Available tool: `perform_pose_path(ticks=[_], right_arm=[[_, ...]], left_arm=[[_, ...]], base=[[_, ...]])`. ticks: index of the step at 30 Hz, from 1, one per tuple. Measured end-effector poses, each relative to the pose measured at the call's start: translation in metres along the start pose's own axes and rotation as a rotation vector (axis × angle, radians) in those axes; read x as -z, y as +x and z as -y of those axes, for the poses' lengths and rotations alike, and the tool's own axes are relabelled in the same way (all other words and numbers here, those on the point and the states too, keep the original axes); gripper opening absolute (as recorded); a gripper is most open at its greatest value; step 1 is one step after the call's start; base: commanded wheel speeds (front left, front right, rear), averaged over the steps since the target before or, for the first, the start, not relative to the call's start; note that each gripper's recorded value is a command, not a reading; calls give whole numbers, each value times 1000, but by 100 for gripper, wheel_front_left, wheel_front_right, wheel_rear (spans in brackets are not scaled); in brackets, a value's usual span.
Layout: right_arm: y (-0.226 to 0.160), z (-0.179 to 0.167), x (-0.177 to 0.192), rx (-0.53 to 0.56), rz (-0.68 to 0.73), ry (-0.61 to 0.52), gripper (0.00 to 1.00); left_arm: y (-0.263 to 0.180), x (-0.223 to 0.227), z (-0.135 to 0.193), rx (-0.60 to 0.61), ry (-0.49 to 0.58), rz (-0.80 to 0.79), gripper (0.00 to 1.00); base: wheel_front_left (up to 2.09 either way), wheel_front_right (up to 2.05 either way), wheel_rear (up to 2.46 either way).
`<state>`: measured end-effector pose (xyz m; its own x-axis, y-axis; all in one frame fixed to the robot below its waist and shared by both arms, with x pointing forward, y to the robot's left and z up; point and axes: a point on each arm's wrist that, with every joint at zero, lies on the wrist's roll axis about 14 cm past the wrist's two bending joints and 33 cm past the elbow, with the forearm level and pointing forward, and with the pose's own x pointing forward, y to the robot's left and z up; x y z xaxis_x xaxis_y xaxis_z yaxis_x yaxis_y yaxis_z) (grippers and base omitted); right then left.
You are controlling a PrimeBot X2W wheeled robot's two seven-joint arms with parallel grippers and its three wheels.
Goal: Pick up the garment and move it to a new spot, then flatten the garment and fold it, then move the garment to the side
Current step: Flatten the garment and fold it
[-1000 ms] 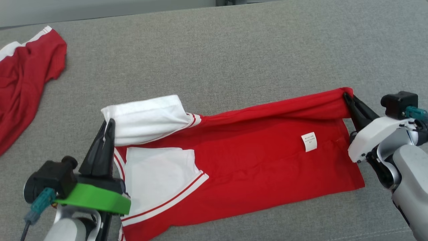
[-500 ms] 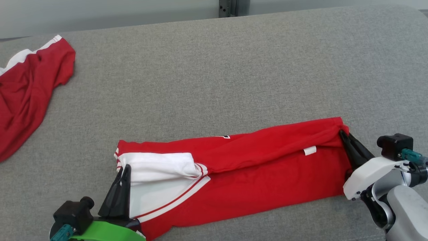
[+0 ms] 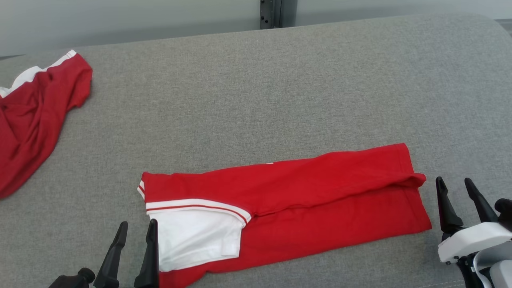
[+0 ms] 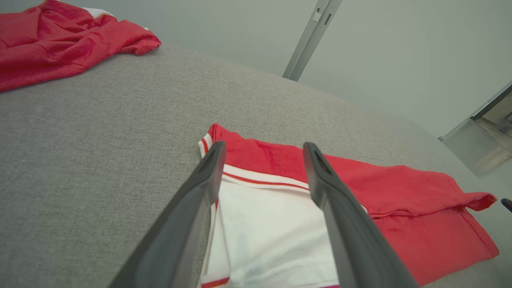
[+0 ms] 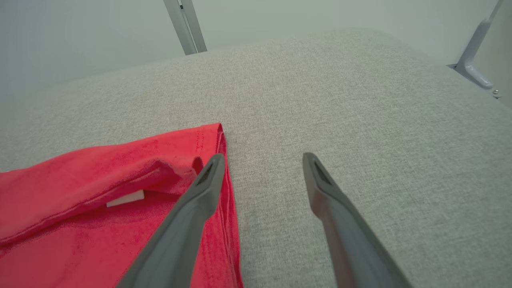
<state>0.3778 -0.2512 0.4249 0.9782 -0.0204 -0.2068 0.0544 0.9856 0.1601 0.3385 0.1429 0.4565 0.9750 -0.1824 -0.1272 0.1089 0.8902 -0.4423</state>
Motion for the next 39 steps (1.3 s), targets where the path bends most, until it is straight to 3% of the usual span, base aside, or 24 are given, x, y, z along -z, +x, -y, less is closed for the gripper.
perform_pose_path(ticks=[6,13,21,34,35,36,37,39], right_arm=[[-3,5,-29,29,79,-3,100],[15,-17,-36,-13,30,10,100],[34,-28,8,-34,-189,-6,100],[25,-34,52,-66,-364,-25,100],[25,-36,55,-69,-373,-25,81],[25,-36,56,-71,-378,-26,72],[26,-36,57,-72,-382,-27,36],[27,-39,58,-76,-387,-24,17]], left_arm=[[3,-10,11,35,36,39,100],[13,-17,23,55,52,81,100],[8,-13,13,12,53,78,100],[6,-11,7,-11,52,76,100],[7,-10,7,-10,51,75,100],[7,-10,7,-10,52,74,100],[8,-10,6,-10,54,75,100],[8,-10,6,-11,54,74,100]], base=[[0,0,0],[0,0,0],[0,0,0],[0,0,0],[0,0,0],[0,0,0],[0,0,0],[0,0,0]])
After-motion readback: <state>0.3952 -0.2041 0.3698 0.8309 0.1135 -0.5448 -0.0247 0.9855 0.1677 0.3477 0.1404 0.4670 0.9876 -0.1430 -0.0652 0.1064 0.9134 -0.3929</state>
